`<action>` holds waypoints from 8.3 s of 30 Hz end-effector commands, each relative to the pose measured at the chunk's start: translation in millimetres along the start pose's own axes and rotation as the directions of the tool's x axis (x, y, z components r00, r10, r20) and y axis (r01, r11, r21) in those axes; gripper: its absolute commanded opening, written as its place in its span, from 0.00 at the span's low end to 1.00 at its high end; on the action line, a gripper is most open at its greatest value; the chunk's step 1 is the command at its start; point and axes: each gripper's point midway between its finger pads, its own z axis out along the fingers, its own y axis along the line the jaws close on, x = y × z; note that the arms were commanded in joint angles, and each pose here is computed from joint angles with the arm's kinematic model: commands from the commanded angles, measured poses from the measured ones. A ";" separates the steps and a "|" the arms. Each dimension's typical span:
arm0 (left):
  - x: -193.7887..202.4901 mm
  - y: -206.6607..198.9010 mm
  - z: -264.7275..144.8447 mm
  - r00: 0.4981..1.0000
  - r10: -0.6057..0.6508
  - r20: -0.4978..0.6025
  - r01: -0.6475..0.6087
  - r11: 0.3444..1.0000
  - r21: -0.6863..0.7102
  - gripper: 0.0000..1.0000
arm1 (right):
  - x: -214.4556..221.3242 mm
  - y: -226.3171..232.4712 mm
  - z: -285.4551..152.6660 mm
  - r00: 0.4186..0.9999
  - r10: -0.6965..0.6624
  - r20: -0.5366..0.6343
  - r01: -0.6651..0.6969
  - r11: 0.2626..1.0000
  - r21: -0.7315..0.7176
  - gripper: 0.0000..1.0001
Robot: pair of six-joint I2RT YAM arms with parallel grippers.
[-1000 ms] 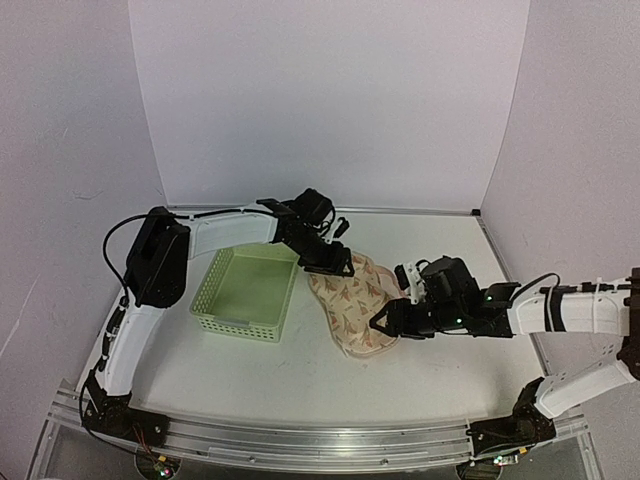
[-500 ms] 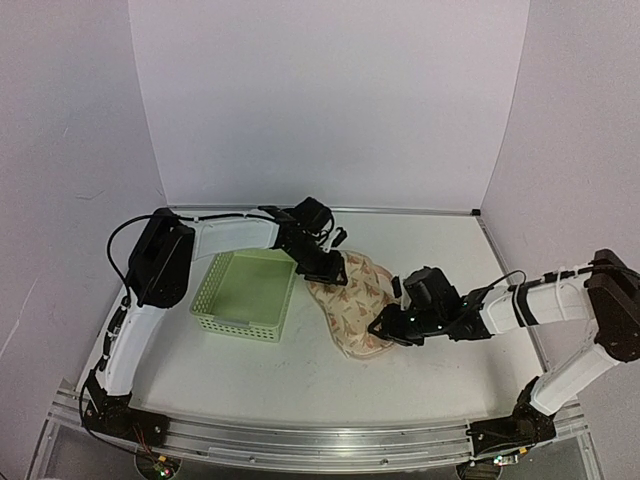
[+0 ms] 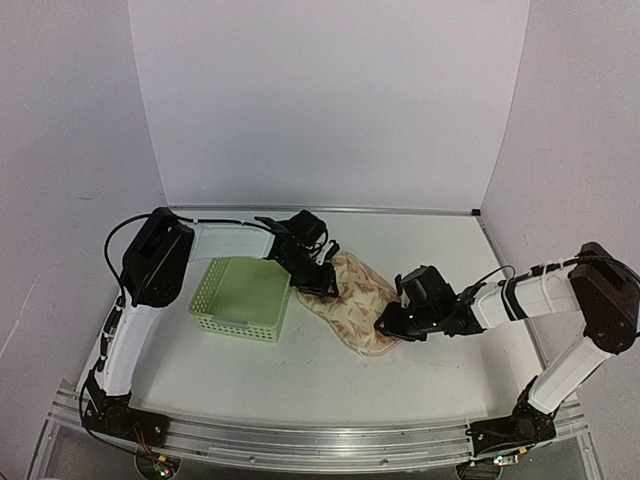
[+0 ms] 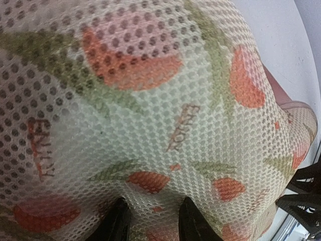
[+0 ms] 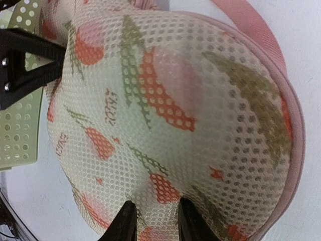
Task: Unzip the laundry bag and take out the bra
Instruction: Adjust the laundry bag at the center of the board, then pick up the laundry bag from the center of the board, then pass from the right arm to the left, then pick up the zipper from the laundry bag.
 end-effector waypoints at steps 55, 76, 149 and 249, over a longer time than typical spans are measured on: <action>10.3 -99.4 -98.1 0.986 -0.142 0.088 0.124 0.976 0.180 0.73 | 27.5 19.9 -47.9 0.940 -0.300 0.163 0.313 0.948 -0.058 0.65; 53.0 -126.0 -80.5 0.875 -0.484 -0.033 0.439 0.760 0.480 0.82 | -0.2 28.2 -27.4 0.974 0.113 0.194 -0.085 0.986 -0.146 0.90; 42.3 -104.0 -93.6 0.728 -0.685 0.008 0.420 0.455 0.785 0.72 | -37.4 75.8 -105.5 0.769 0.638 -0.043 -0.498 0.555 -0.666 0.00; 4.5 -102.4 -80.9 0.623 -0.771 -0.128 0.581 0.348 0.736 0.00 | -16.8 110.8 -56.6 0.934 -0.245 0.260 0.320 0.898 -0.303 0.35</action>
